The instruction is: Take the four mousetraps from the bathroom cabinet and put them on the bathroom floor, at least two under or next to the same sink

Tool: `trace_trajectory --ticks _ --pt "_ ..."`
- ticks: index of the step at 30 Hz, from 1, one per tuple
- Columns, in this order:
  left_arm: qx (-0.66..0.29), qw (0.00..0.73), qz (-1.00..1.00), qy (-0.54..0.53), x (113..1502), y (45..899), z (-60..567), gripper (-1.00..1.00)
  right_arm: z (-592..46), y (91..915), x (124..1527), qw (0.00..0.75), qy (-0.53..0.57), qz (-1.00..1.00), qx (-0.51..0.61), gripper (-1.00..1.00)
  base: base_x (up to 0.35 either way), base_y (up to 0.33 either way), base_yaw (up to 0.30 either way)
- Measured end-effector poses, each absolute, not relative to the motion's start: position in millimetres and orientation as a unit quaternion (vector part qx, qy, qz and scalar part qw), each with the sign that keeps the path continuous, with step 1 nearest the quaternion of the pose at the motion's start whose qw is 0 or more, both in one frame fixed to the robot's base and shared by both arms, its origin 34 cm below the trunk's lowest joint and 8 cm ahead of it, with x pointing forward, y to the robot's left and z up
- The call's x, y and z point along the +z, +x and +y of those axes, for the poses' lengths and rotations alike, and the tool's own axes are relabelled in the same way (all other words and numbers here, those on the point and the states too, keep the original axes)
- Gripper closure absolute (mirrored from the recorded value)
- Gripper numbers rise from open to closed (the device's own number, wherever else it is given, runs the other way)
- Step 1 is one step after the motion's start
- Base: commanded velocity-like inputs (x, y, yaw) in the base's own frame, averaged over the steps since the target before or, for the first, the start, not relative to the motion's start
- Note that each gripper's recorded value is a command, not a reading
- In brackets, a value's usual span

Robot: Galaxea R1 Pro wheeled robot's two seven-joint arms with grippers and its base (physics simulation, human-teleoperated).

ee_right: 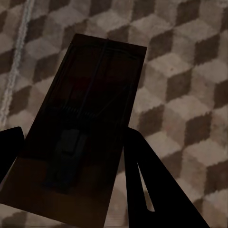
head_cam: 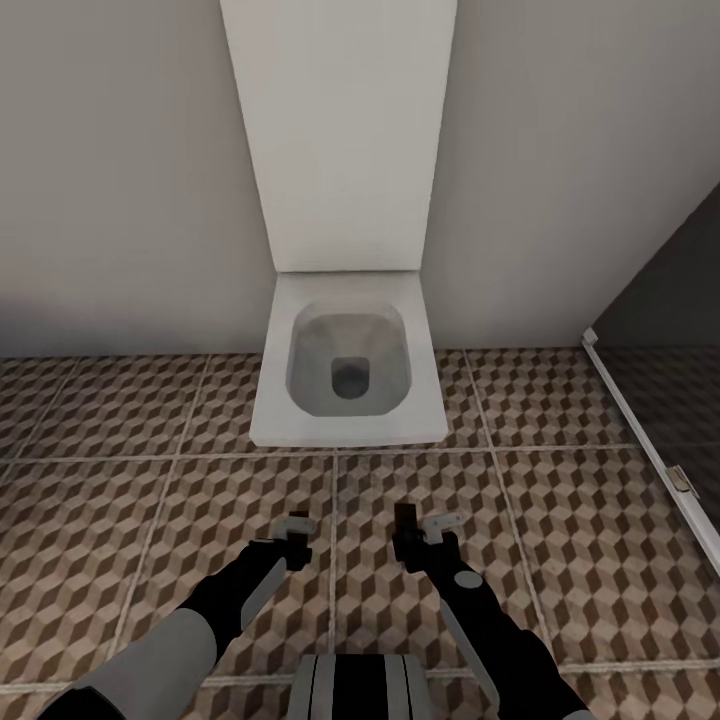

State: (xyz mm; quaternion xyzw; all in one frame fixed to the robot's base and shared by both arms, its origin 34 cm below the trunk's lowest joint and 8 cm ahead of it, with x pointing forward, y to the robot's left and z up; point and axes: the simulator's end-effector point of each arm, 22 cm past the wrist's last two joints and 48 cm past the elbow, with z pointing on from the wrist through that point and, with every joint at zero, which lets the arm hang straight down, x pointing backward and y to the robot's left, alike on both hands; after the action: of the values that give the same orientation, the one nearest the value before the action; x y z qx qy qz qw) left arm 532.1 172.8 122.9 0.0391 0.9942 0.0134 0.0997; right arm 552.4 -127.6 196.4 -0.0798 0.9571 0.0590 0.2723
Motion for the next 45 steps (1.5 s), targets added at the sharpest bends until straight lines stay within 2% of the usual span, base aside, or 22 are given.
trace_trajectory --ticks 45 --pt "0.013 0.069 0.997 0.039 92.8 507.1 173.2 1.0 -125.7 528.5 163.1 0.239 -0.081 0.966 0.063 1.0 0.0 0.0 0.0"
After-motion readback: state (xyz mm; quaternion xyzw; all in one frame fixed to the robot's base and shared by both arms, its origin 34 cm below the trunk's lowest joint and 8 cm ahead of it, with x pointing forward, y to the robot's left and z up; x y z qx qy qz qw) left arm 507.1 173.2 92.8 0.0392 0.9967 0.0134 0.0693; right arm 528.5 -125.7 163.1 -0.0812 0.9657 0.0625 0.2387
